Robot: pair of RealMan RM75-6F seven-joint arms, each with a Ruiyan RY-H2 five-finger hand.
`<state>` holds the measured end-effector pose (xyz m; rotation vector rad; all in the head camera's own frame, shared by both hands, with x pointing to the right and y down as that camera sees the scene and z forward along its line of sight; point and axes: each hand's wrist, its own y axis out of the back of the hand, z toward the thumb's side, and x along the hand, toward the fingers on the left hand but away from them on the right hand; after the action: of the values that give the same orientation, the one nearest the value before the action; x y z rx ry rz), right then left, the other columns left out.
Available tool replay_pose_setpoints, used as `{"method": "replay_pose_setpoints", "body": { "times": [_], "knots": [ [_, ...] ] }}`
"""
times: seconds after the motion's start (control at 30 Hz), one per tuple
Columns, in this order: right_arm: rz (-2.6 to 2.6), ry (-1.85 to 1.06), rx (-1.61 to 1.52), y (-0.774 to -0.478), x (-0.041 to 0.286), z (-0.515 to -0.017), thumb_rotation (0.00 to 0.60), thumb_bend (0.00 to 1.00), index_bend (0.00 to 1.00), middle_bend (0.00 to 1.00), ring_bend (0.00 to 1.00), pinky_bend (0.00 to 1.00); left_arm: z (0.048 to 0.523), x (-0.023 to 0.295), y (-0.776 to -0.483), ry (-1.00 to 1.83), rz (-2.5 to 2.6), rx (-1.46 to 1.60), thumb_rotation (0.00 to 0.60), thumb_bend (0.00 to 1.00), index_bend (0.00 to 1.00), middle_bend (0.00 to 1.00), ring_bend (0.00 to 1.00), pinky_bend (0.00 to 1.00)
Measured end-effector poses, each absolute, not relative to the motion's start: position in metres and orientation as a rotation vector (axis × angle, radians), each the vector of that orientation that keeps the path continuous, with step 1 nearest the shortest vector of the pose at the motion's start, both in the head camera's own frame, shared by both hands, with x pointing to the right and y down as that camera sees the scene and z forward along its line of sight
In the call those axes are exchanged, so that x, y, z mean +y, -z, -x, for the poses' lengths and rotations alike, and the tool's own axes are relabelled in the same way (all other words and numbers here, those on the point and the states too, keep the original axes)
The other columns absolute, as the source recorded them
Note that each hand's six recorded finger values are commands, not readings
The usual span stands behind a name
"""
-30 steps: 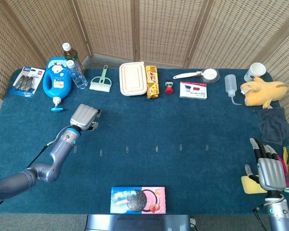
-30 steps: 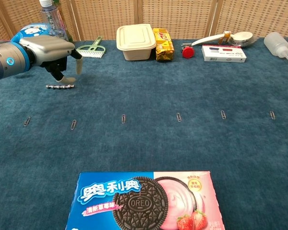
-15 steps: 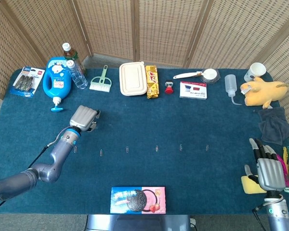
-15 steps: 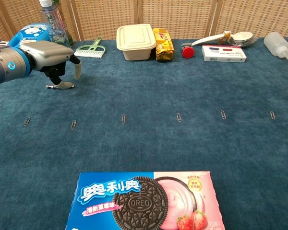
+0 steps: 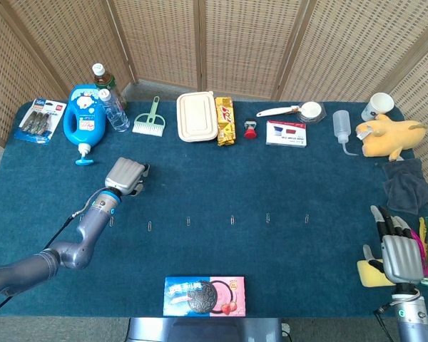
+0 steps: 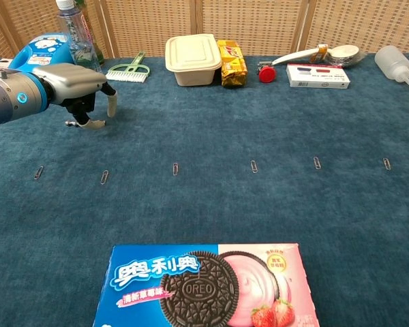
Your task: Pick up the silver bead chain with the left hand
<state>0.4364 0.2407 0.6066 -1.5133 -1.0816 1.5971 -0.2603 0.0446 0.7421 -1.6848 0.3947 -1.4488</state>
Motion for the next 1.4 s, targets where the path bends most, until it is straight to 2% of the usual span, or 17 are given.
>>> {"method": "replay_pose_setpoints", "body": {
  "times": [0.93,1.4],
  "knots": [
    [1.515,-1.603,-1.092,-0.6070,0.2426,-0.4391,0.600,0.39,0.00,0.08,0.17,0.15,0.2632,0.0450,-0.7482,1.492,1.662,0.377,0.600,0.67,0.43,1.00,1.00,1.00],
    [1.519,-1.599,-1.095,-0.6063,0.2422,-0.4393,0.600,0.39,0.00,0.08,0.17,0.15,0.2617,0.0447,-0.7494,1.498,1.650,0.378,0.600,0.71,0.50,1.00,1.00,1.00]
  ]
}}
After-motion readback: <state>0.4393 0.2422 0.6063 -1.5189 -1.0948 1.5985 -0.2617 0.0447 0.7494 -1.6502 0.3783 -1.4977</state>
